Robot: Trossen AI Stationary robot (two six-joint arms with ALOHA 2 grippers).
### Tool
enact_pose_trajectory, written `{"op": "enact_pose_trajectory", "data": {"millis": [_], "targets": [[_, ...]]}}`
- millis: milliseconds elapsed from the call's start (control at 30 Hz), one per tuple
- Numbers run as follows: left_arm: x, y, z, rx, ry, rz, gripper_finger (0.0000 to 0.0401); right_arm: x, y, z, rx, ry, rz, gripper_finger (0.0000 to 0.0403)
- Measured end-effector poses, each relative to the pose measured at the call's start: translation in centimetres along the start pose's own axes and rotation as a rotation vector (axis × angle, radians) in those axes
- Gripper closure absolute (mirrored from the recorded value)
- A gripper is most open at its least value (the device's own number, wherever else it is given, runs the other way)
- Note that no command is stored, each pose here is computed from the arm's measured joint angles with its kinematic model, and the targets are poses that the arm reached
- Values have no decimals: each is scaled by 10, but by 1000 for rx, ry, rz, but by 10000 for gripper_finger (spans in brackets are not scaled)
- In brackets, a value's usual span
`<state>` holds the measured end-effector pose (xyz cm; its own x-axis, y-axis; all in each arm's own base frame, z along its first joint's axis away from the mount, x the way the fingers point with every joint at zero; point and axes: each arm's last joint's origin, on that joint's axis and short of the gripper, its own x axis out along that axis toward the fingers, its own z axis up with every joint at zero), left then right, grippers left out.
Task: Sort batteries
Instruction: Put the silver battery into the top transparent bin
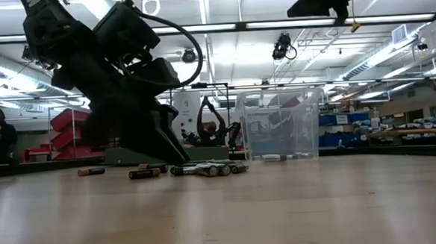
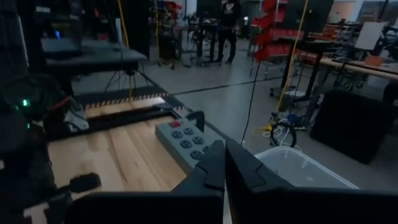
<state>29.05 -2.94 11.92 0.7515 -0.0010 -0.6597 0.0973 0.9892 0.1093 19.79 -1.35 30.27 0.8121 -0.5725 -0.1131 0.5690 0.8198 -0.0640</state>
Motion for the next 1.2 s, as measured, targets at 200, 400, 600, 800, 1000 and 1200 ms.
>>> {"op": "enact_pose_trajectory", "data": {"millis": [200,400,600,800,1000,1200], "targets": [[2,3,-2,-34,15,7,288,0,1,-3,-33,28,40,399],[2,6,-4,-62,29,16,288,0,2,-3,-37,29,56,402],[2,6,-6,-91,52,18,290,0,2,-3,-39,29,56,401],[2,7,-8,-118,71,35,302,0,2,-3,-39,30,57,402],[2,7,-8,-119,75,37,323,0,2,-3,-39,30,57,400],[2,7,-8,-122,76,39,362,0,2,-3,-41,30,57,402]]}}
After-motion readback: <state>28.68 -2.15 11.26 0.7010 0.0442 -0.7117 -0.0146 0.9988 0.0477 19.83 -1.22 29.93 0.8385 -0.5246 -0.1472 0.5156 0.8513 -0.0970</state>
